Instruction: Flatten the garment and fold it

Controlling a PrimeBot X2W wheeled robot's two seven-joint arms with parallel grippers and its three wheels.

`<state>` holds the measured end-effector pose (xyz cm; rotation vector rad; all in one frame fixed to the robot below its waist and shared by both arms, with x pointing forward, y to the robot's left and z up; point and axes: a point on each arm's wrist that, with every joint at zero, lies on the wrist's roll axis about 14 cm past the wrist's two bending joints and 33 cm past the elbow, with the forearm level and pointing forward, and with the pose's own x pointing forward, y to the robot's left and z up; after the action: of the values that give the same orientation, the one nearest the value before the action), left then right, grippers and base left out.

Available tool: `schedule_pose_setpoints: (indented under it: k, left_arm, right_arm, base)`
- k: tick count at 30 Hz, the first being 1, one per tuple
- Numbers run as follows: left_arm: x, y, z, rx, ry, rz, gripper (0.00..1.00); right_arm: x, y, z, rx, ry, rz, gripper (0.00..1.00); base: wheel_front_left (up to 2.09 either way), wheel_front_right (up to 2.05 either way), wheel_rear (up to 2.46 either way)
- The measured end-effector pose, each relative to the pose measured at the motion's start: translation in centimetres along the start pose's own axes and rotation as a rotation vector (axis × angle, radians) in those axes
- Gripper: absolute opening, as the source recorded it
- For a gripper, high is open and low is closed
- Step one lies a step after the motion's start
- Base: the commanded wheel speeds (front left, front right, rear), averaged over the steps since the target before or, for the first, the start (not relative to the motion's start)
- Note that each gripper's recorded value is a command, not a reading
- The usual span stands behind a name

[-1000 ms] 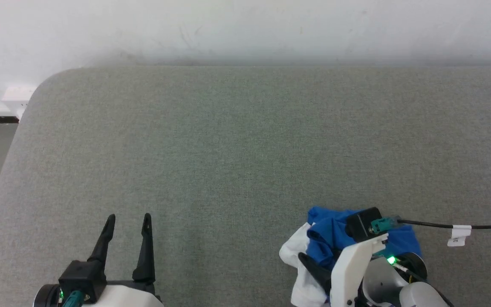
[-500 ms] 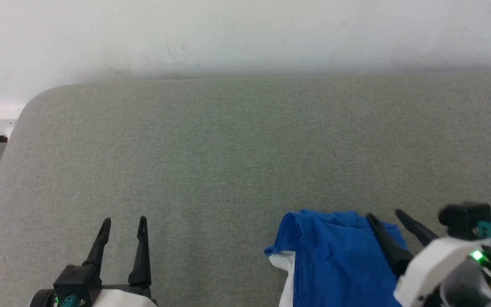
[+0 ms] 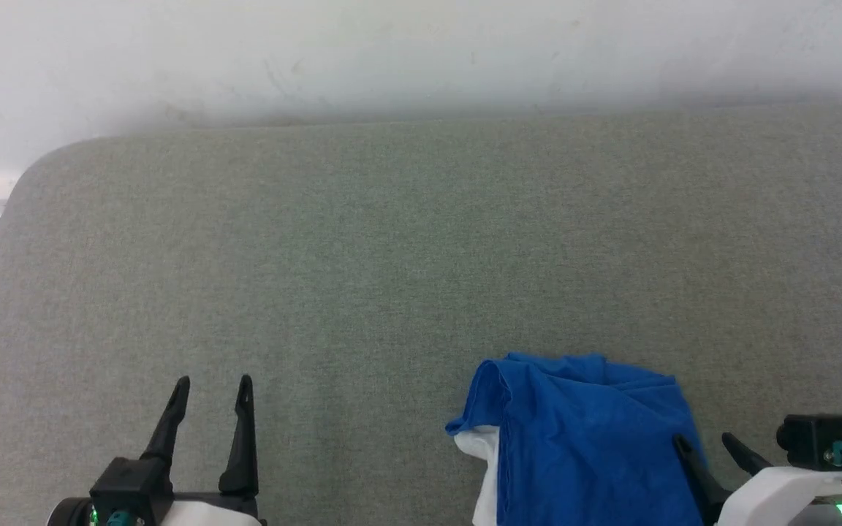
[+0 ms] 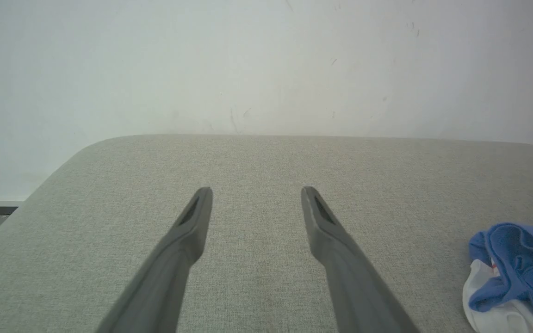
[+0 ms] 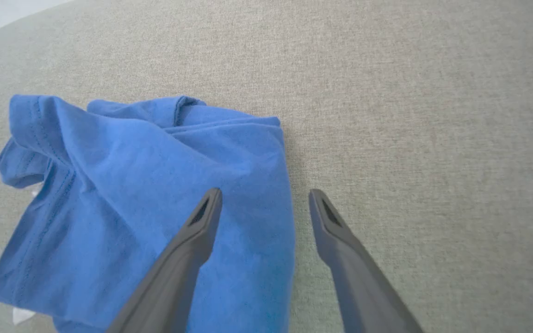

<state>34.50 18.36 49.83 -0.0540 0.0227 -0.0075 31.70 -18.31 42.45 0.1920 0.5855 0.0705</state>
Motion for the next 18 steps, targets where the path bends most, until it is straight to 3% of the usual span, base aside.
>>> schedule_pose_setpoints:
  k: [15, 17, 18]
  left_arm:
    - [0.8, 0.8, -0.1, 0.015, 0.014, 0.019, 1.0]
    - [0.8, 0.6, 0.1, 0.014, 0.011, 0.013, 1.0]
    - [0.9, 0.5, 0.2, 0.013, 0.008, 0.01, 1.0]
  right_arm:
    - [4.7, 1.0, -3.6, 0.076, 0.171, 0.046, 1.0]
    - [4.9, 1.2, -3.8, 0.086, 0.194, 0.059, 0.21]
    - [4.9, 1.3, -3.7, 0.09, 0.198, 0.064, 0.0]
  base:
    - [0.0, 0.0, 0.0]
    - [0.0, 0.0, 0.0]
    - [0.0, 0.0, 0.0]
